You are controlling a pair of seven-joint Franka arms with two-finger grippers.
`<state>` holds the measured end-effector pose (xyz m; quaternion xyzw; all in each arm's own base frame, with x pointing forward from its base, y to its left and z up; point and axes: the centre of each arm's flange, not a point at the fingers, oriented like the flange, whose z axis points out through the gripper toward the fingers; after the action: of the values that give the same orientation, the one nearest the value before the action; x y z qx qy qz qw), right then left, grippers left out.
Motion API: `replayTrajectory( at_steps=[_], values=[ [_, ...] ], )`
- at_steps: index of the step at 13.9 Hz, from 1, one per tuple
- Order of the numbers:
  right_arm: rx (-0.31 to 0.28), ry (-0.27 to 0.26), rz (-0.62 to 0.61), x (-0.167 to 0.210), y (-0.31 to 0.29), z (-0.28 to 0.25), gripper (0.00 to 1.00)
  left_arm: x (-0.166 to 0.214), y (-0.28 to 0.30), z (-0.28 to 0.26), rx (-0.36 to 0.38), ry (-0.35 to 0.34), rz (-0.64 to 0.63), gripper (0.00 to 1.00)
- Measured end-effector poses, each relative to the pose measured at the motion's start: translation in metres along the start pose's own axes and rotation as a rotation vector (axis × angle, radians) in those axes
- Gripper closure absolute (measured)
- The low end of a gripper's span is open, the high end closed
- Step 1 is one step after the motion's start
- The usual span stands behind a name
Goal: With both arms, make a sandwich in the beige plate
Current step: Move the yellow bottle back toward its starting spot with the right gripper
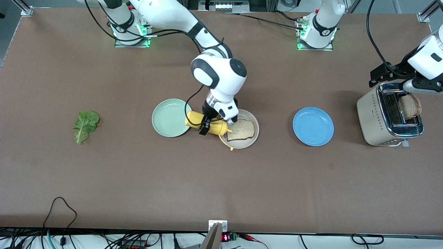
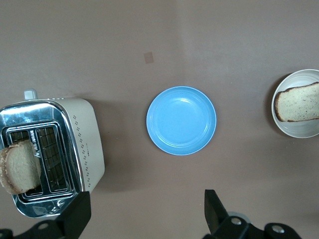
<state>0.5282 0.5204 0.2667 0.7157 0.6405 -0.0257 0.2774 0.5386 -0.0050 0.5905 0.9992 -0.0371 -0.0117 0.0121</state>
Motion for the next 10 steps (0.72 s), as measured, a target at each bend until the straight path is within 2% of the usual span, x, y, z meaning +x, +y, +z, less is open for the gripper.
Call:
replayTrajectory(
  at_steps=[3,10],
  values=[
    [-0.023,-0.019,0.009,0.018,-0.016,0.006,0.5,0.0,0.0,0.0,0.0,0.0,0.001,0.0],
    [-0.034,-0.016,0.034,0.013,-0.002,-0.001,0.5,0.0,0.002,0.0,0.0,-0.002,0.004,0.0]
  ],
)
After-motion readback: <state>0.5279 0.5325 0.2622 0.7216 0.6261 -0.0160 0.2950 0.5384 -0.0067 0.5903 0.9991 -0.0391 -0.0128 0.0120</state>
